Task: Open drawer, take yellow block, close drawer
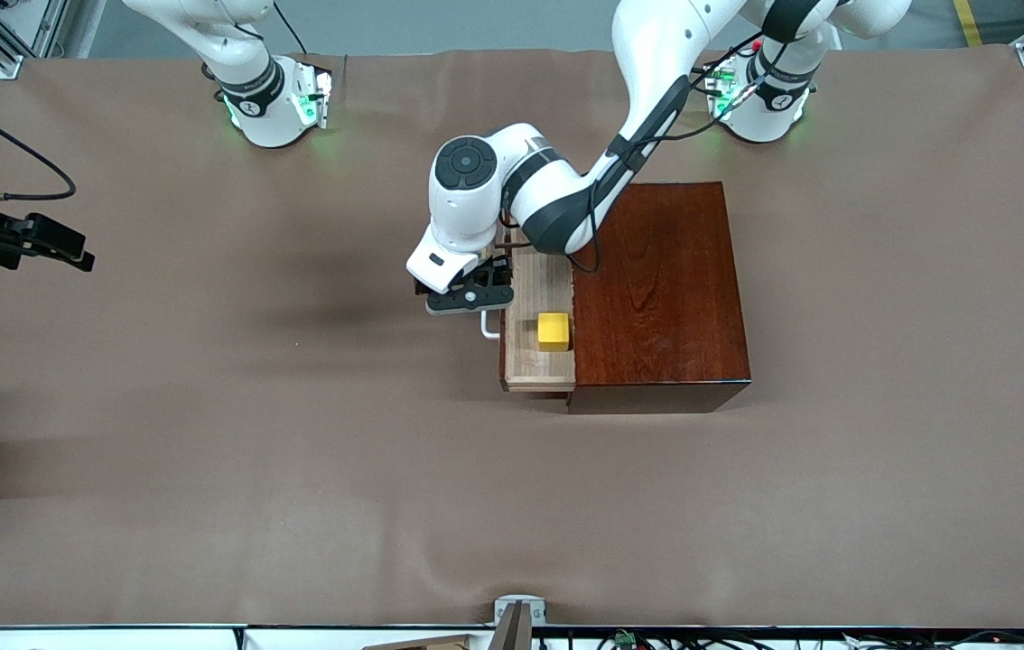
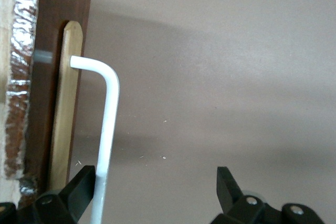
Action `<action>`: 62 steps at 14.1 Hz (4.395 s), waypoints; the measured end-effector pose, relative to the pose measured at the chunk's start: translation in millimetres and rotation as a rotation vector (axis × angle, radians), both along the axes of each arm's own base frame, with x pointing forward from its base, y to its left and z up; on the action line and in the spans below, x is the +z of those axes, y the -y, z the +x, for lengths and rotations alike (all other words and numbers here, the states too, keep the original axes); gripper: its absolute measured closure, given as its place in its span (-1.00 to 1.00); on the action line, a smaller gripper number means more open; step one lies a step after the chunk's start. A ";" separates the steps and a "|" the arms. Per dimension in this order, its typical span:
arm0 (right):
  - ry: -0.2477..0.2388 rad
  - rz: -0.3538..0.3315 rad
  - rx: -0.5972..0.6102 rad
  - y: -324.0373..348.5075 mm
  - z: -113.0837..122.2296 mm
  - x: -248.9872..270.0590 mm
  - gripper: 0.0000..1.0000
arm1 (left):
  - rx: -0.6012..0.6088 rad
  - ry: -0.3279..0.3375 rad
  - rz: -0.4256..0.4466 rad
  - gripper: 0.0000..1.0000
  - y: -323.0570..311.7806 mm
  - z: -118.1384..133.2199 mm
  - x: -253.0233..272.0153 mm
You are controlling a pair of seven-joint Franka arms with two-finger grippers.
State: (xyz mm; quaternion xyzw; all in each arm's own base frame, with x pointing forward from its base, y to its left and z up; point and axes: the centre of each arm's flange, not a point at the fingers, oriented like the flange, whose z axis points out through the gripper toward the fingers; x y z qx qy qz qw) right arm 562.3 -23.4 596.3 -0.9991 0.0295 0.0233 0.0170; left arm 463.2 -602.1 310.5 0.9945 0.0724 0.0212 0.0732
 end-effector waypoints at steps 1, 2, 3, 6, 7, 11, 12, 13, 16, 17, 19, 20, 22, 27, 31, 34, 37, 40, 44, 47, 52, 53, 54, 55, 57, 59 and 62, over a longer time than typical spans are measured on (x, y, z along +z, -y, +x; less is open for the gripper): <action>0.000 0.000 0.000 0.0 0.0 0.0 -1.00 | -0.005 0.009 -0.014 -1.00 3.7 -2.4 1.6; 0.000 0.000 0.000 0.0 0.0 0.0 -1.00 | -0.008 0.017 -0.024 -1.00 6.5 -4.1 2.8; 0.000 0.000 0.000 0.0 0.0 0.0 -1.00 | -0.012 0.026 -0.036 -1.00 9.4 -5.8 4.3; -0.001 0.000 0.000 0.0 0.3 -0.7 -1.00 | -0.021 0.043 -0.056 -1.00 15.6 -10.4 6.8; -0.002 0.000 0.000 0.1 0.4 -1.0 -1.00 | -0.022 0.048 -0.065 -1.00 17.2 -11.1 7.9; -0.002 0.000 0.000 0.0 0.6 -1.2 -1.00 | -0.028 0.058 -0.069 -1.00 20.0 -13.8 8.3; -0.002 0.000 0.000 0.1 0.6 -1.2 -1.00 | -0.029 0.060 -0.067 -1.00 20.2 -14.1 8.2; -0.002 0.000 0.000 0.1 0.6 -1.2 -1.00 | -0.029 0.063 -0.068 -1.00 20.3 -13.8 8.4; -0.002 0.000 0.000 0.1 0.6 -1.3 -1.00 | -0.027 0.072 -0.074 -1.00 22.6 -15.4 9.3; -0.002 0.000 0.000 0.1 0.6 -1.3 -1.00 | -0.021 0.071 -0.077 -1.00 22.8 -15.2 10.0; -0.002 0.000 0.000 0.1 0.6 -1.3 -1.00 | -0.012 0.073 -0.086 -1.00 24.0 -15.2 13.7; -0.002 0.000 0.000 0.0 0.6 -1.3 -1.00 | -0.010 0.073 -0.086 -1.00 23.9 -15.1 14.2; -0.002 0.000 0.000 0.0 0.6 -1.3 -1.00 | -0.012 0.069 -0.091 -1.00 26.8 -16.9 21.6; -0.002 0.000 0.000 0.1 0.6 -1.3 -1.00 | -0.024 0.048 -0.080 -1.00 33.5 -32.2 55.0; -0.002 0.000 0.000 0.1 0.6 -1.3 -1.00 | 0.016 0.053 -0.064 -1.00 8.6 -11.2 93.7; -0.003 0.000 0.000 -0.2 0.7 -1.5 -1.00 | 0.107 0.069 -0.058 -1.00 -50.3 42.1 138.6; -0.003 0.000 0.018 -9.8 1.0 -1.6 -1.00 | 0.165 0.065 -0.020 -1.00 -129.1 97.2 169.7; 0.001 0.001 0.045 -25.5 1.6 -1.3 -1.00 | 0.197 0.054 0.015 -1.00 -202.0 135.0 190.8; 0.006 0.032 -0.055 -47.6 2.4 -0.1 -1.00 | 0.201 0.053 0.041 -1.00 -270.3 158.2 201.8; -0.020 0.045 -0.306 -100.9 -2.3 0.2 -1.00 | 0.191 0.063 0.063 -1.00 -345.7 169.0 222.3; -0.079 0.012 -0.692 -244.4 -36.4 -6.9 -1.00 | 0.041 0.016 0.130 -1.00 -462.4 160.3 257.4; -0.091 -0.001 -0.761 -272.2 -43.4 -12.9 -1.00 | 0.001 -0.001 0.139 -1.00 -480.8 156.8 262.7; -0.108 -0.015 -0.839 -297.6 -48.2 -21.8 -1.00 | -0.035 -0.020 0.146 -1.00 -496.9 152.5 267.1; -0.128 -0.022 -0.924 -320.6 -50.1 -33.0 -1.00 | -0.065 -0.036 0.151 -1.00 -509.5 147.8 271.0; -0.172 -0.004 -1.079 -358.1 -45.3 -57.3 -1.00 | -0.097 -0.055 0.157 -1.00 -527.0 139.5 275.4; -0.192 0.023 -1.197 -387.8 -37.6 -82.3 -1.00 | -0.113 -0.071 0.161 -1.00 -535.7 130.2 273.3; -0.185 0.073 -1.288 -438.9 -41.9 -114.1 -1.00 | -0.115 -0.078 0.166 -1.00 -538.6 115.9 275.2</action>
